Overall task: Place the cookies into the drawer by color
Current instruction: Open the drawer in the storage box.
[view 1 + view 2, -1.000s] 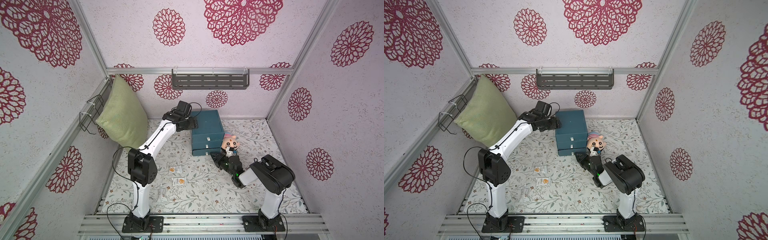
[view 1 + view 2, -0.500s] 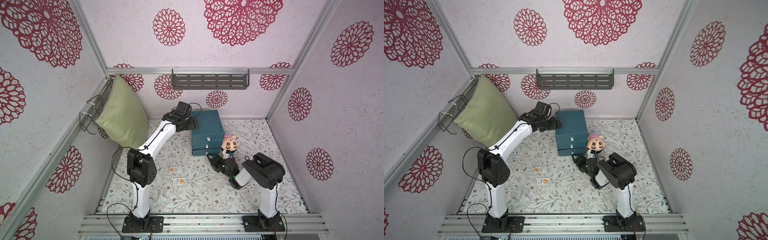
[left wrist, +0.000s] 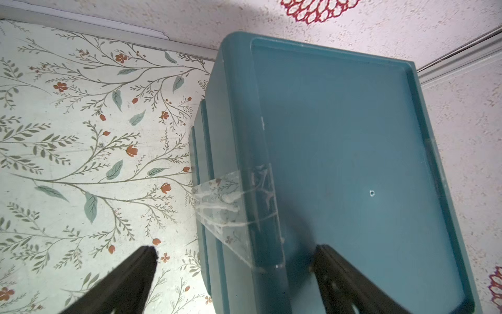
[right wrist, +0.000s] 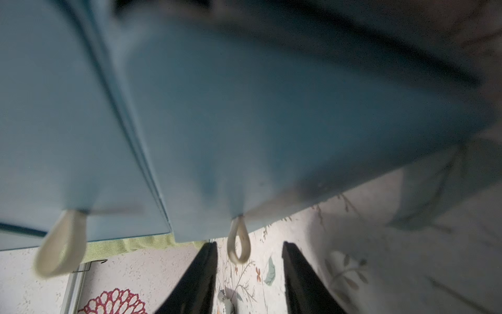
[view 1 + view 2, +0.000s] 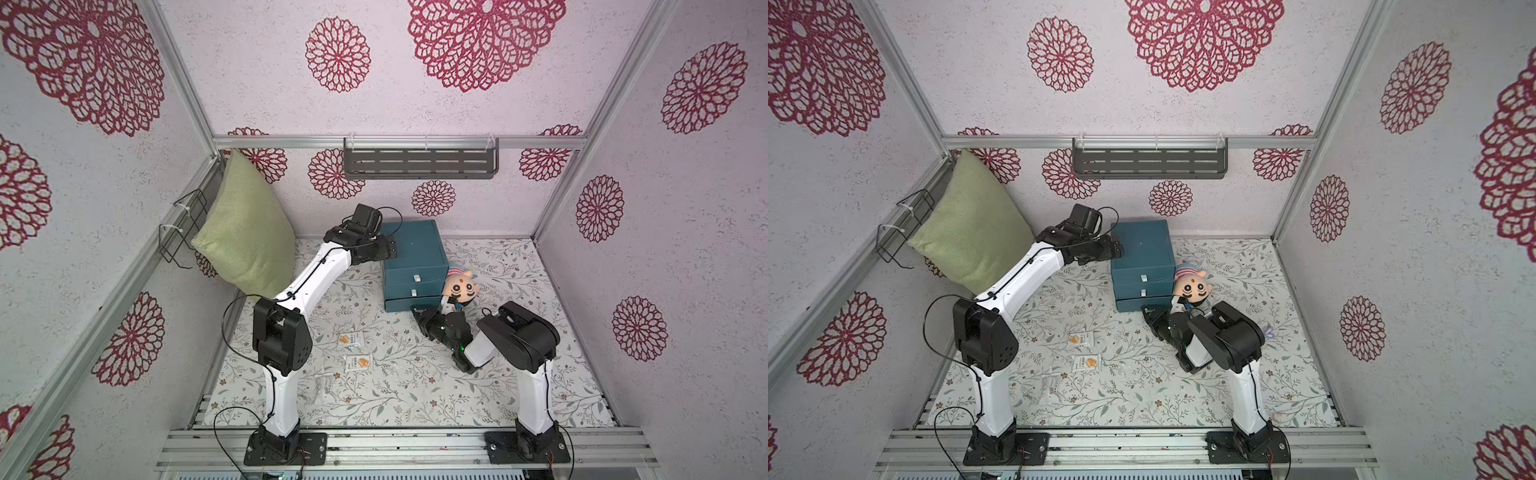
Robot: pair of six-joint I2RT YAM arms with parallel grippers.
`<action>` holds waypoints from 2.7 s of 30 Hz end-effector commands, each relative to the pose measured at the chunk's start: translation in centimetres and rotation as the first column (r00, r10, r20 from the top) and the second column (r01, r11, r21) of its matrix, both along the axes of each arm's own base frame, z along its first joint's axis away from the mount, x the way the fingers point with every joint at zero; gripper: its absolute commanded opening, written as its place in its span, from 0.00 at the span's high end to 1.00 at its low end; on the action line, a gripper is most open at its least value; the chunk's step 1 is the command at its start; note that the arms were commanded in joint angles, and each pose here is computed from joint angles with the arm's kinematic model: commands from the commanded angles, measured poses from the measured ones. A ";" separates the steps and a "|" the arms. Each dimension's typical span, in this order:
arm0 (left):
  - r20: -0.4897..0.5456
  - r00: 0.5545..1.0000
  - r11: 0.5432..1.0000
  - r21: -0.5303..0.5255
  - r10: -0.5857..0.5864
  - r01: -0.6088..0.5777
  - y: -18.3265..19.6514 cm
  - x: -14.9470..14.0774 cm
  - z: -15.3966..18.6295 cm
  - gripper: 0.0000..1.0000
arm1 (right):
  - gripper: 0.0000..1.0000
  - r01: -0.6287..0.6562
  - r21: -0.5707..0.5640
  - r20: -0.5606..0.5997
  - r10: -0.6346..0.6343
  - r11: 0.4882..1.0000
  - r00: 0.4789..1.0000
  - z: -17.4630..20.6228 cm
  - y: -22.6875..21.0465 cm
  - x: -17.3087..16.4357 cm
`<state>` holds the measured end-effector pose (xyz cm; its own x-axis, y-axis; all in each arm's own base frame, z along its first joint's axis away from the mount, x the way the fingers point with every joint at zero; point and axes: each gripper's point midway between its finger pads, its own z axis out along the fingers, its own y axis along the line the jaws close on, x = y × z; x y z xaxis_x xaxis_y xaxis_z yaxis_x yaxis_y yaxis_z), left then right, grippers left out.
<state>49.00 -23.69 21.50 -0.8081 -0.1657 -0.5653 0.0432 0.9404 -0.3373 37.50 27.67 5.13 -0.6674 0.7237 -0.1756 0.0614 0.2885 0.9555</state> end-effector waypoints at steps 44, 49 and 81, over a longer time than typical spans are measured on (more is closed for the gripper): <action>-0.148 0.989 0.995 0.101 0.025 -0.009 2.0 -2.7 -5.3 0.02 | 1.00 -0.040 -0.047 0.040 0.042 0.998 0.998 1.1 -0.9 -4.6; -0.152 0.988 0.995 0.098 0.028 -0.013 2.0 -2.7 -5.7 0.03 | 1.00 -0.074 -0.084 0.041 0.078 0.994 0.996 0.8 -0.6 -7.0; -0.077 0.997 1.000 0.009 0.022 -0.021 1.5 -3.4 -0.9 0.03 | 0.69 -0.152 -0.262 0.057 0.172 0.953 0.983 0.7 -1.4 -12.2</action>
<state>48.48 -23.52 21.58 -0.7919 -0.2129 -0.5723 0.0232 0.9261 -0.3766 25.05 26.07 5.04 -0.7553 0.5707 -0.3222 -0.0245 0.4667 0.8841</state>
